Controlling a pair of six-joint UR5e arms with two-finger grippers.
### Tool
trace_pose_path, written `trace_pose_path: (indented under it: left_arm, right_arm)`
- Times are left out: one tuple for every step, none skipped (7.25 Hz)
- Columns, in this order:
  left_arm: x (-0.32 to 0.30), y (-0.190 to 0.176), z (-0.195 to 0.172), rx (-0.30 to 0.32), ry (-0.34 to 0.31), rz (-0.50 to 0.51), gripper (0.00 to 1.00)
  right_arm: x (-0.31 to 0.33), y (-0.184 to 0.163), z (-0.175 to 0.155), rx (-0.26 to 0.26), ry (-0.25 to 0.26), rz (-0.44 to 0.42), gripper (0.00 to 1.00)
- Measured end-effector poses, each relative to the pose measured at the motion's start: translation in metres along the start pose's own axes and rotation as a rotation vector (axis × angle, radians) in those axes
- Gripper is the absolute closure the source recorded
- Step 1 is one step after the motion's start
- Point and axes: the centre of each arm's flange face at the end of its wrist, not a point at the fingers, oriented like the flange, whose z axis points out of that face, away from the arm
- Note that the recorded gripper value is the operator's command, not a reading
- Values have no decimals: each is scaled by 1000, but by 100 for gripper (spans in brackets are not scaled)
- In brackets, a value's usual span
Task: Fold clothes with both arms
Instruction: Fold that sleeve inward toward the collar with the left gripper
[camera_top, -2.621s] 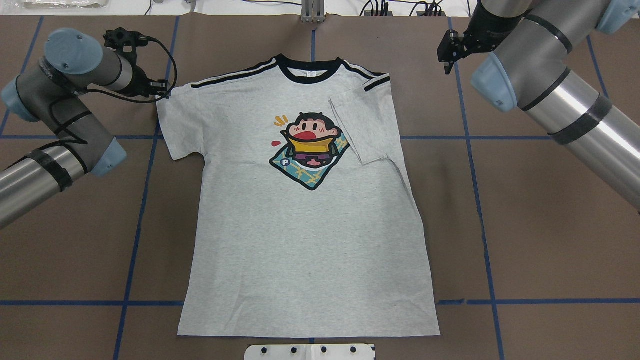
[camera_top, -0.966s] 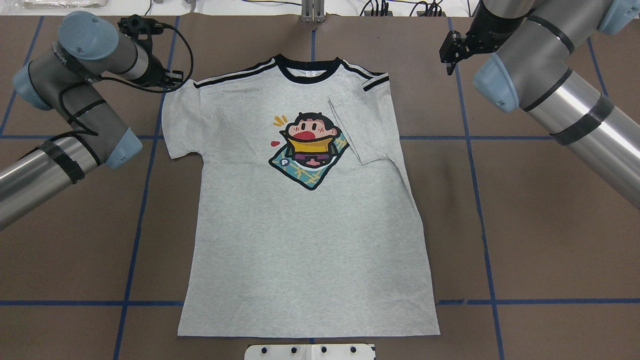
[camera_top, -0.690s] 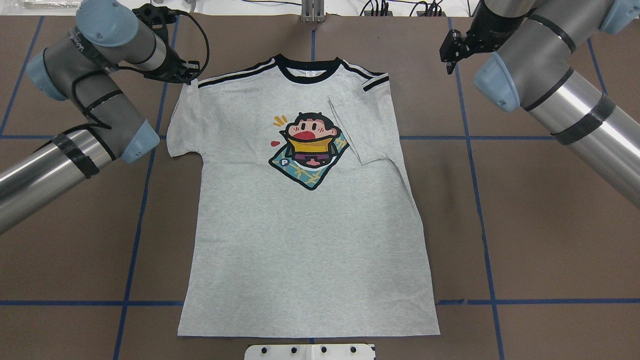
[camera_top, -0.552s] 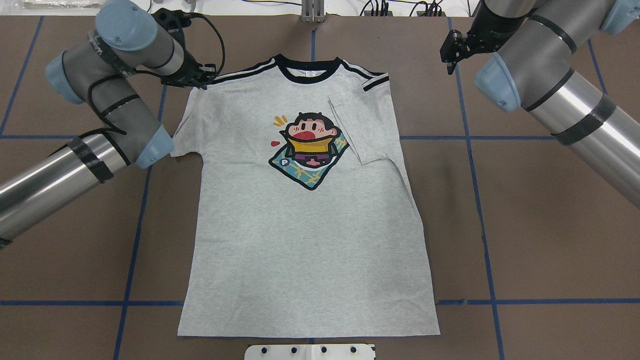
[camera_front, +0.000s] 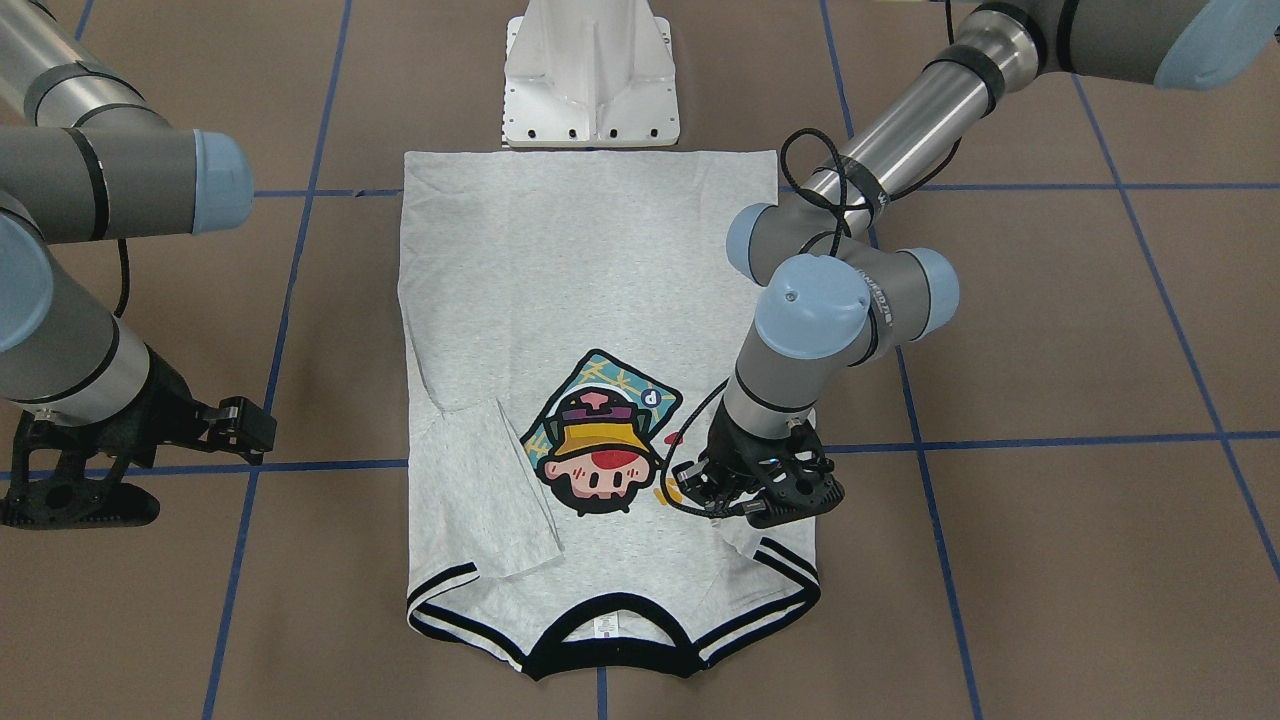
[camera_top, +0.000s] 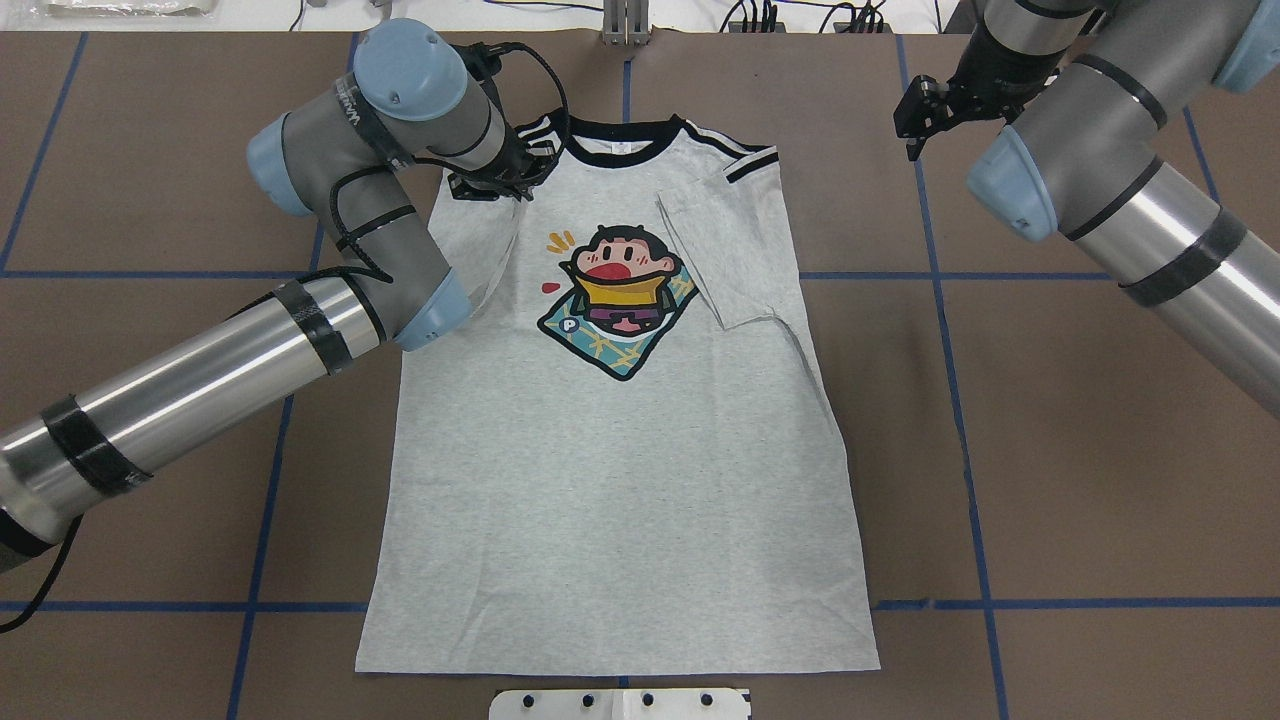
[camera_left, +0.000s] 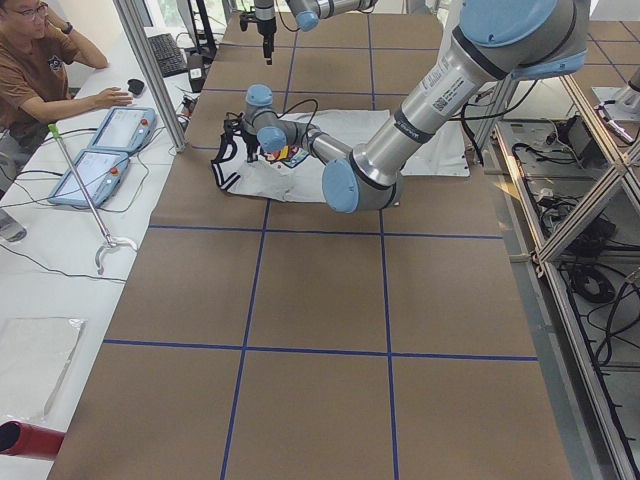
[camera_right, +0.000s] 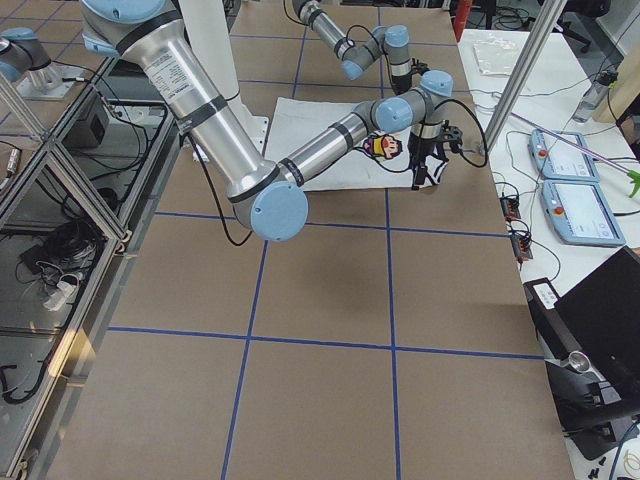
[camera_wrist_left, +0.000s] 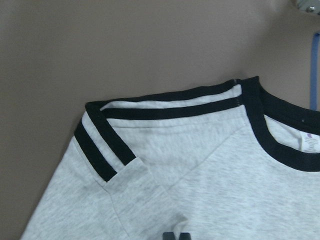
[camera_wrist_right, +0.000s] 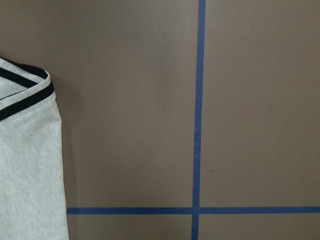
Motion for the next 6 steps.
trace_pose_path:
  left_arm:
    - [-1, -3, 9, 11, 8, -2, 100]
    - [3, -6, 13, 26, 16, -1, 100]
    - [12, -8, 16, 35, 28, 4, 97]
    - [17, -10, 19, 39, 37, 7, 30]
    - [18, -11, 21, 40, 39, 11, 12]
    - [17, -11, 23, 40, 38, 16, 0]
  right_arm:
    - [3, 1, 2, 0, -1, 1, 0]
    - [5, 2, 5, -3, 1, 2, 0]
    - [7, 2, 7, -5, 4, 4, 0]
    - [8, 2, 8, -6, 5, 4, 0]
    - [8, 2, 9, -7, 5, 5, 0]
    - [8, 2, 9, -7, 6, 6, 0]
